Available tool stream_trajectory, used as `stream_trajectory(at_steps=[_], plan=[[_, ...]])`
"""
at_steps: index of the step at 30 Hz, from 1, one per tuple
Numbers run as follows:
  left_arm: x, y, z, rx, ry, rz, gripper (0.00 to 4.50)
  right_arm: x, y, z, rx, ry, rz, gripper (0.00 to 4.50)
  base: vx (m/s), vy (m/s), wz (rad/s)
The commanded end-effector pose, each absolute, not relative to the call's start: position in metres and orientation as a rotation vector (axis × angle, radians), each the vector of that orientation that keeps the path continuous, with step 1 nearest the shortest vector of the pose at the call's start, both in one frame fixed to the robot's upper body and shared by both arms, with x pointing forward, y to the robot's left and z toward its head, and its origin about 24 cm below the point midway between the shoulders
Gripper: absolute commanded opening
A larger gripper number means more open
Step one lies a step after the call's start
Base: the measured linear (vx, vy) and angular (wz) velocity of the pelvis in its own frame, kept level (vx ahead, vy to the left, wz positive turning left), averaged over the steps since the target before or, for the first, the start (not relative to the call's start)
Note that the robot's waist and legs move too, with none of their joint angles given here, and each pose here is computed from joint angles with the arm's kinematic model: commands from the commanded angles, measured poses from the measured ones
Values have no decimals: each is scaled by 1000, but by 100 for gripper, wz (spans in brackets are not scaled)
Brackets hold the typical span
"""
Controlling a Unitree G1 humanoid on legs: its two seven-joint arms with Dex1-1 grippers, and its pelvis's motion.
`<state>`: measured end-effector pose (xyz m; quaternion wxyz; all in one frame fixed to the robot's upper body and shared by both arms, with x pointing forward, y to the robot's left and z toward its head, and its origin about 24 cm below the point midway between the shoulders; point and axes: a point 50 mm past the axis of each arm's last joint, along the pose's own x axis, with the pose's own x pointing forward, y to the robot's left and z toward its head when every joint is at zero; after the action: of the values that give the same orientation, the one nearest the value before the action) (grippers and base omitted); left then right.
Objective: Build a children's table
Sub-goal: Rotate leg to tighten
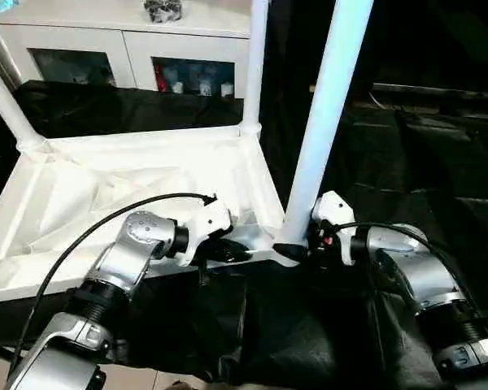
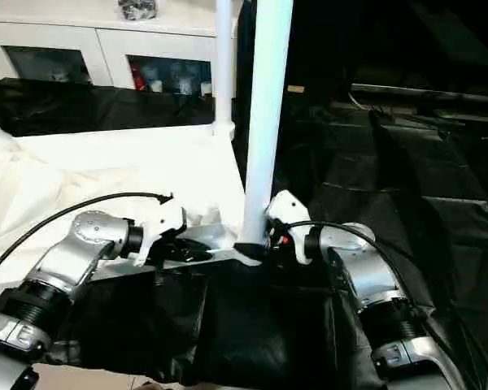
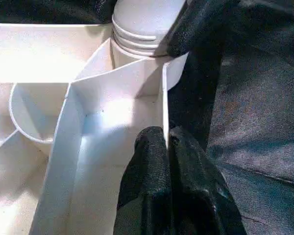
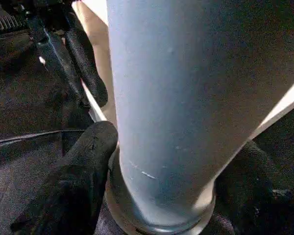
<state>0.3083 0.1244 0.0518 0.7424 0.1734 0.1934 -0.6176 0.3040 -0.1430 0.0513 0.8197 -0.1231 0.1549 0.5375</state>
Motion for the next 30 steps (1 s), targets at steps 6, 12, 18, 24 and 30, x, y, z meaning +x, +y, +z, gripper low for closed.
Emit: stream_trajectory(at_steps=[6, 12, 18, 24, 30], plan=[[314, 118, 67, 395, 340, -1367, 0, 296, -133, 41, -238, 391, 1231, 266, 0, 0, 0], [312, 118, 65, 388, 340, -1370, 0, 296, -132, 41, -224, 388, 1224, 265, 0, 0, 0], [316, 114, 62, 375, 348, -1296, 0, 304, -131, 35, -192, 379, 1075, 265, 0, 0, 0], [329, 92, 61, 338, 328, -1131, 0, 324, -119, 26, -94, 369, 744, 265, 0, 0, 0], [331, 52, 63, 286, 300, -1061, 0, 331, -80, 21, 13, 378, 557, 265, 0, 0, 0]])
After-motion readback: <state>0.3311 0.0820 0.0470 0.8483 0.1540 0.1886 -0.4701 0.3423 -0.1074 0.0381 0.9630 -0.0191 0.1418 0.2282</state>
